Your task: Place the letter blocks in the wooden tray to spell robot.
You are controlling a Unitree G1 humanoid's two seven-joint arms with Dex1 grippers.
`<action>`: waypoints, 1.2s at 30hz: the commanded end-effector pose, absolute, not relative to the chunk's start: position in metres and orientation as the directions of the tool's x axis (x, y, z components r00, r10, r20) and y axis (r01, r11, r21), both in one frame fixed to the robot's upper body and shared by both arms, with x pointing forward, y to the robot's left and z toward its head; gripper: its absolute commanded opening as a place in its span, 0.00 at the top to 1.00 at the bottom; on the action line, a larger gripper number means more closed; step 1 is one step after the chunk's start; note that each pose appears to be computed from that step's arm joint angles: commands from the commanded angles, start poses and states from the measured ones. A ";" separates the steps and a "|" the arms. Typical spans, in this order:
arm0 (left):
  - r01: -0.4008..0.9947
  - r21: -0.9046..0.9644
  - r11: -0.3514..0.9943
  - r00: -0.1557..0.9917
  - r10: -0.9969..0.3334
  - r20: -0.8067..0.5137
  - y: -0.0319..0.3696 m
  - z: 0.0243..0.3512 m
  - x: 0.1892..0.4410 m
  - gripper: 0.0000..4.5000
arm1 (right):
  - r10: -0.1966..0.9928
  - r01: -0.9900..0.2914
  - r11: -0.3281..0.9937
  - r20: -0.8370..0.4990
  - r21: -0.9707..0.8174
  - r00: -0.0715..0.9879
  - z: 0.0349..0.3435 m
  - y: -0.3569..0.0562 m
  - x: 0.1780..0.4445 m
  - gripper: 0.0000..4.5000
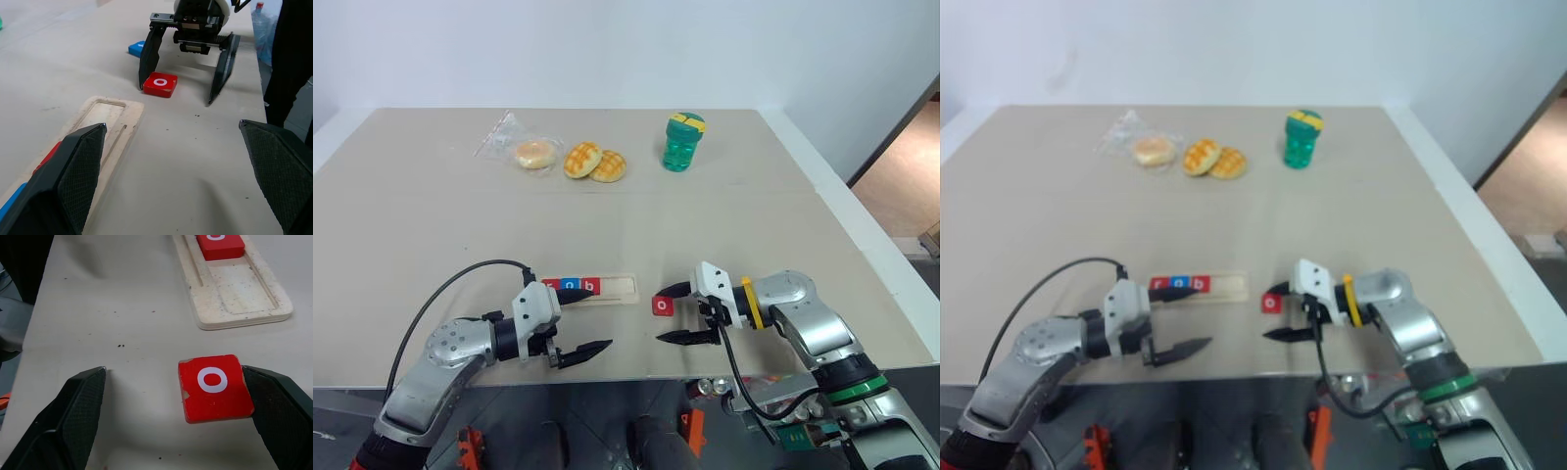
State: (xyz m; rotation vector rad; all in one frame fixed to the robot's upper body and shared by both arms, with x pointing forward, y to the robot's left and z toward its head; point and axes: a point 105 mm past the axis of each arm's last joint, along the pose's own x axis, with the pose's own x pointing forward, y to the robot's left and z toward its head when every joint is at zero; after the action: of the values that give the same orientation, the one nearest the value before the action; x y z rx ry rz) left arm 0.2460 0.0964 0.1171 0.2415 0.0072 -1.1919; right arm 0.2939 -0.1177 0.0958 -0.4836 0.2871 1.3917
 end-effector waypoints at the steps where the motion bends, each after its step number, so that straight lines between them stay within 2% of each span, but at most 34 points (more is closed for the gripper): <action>1: 0.937 0.179 0.299 0.321 -0.941 -0.108 0.093 0.126 0.241 0.00 | 0.866 -0.968 0.187 -0.438 -0.166 0.243 0.104 -0.116 0.297 0.42; 4: 0.950 0.160 0.269 0.289 -0.950 -0.120 0.092 0.124 0.237 0.00 | 0.855 -0.962 0.225 -0.443 -0.156 0.272 0.102 -0.115 0.298 0.59; 5: 0.952 0.158 0.263 0.283 -0.951 -0.124 0.092 0.124 0.236 0.00 | 0.850 -0.960 0.232 -0.447 -0.157 0.279 0.102 -0.116 0.298 0.69; 6: 0.954 0.156 0.258 0.278 -0.952 -0.128 0.093 0.124 0.235 0.00 | 0.844 -0.956 0.247 -0.450 -0.158 0.292 0.101 -0.116 0.298 0.72; 12: 0.953 0.161 0.258 0.281 -0.949 -0.140 0.095 0.123 0.235 0.00 | 0.814 -0.934 0.325 -0.459 -0.148 0.356 0.103 -0.116 0.294 0.73; 16: 0.937 0.170 0.306 0.328 -0.936 -0.124 0.097 0.125 0.242 0.00 | 0.791 -0.924 0.356 -0.479 -0.144 0.379 0.109 -0.115 0.289 0.73; 19: 0.921 0.178 0.348 0.369 -0.924 -0.102 0.099 0.127 0.248 0.00 | 0.799 -0.922 0.351 -0.462 -0.160 0.385 0.121 -0.110 0.293 0.73; 23: 0.886 0.198 0.419 0.441 -0.894 -0.082 0.106 0.130 0.256 0.00 | 0.821 -0.914 0.338 -0.403 -0.226 0.404 0.151 -0.097 0.312 0.73; 28: 0.839 0.199 0.506 0.526 -0.848 -0.064 0.114 0.129 0.264 0.00 | 0.860 -0.924 0.260 -0.368 -0.281 0.354 0.175 -0.070 0.328 0.73; 31: 0.813 0.192 0.549 0.567 -0.822 -0.052 0.116 0.128 0.266 0.00 | 0.881 -0.941 0.175 -0.381 -0.291 0.281 0.171 -0.050 0.331 0.73; 36: 0.794 0.182 0.579 0.594 -0.803 -0.037 0.116 0.129 0.266 0.00 | 0.884 -0.953 0.098 -0.415 -0.285 0.216 0.156 -0.039 0.333 0.73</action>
State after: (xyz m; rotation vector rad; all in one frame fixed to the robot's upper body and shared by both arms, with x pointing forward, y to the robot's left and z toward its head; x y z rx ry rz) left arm 0.2670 0.1151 0.1174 0.1776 -0.0032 -0.9505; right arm 0.3318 -0.0430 0.1454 -0.5117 0.2058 1.3441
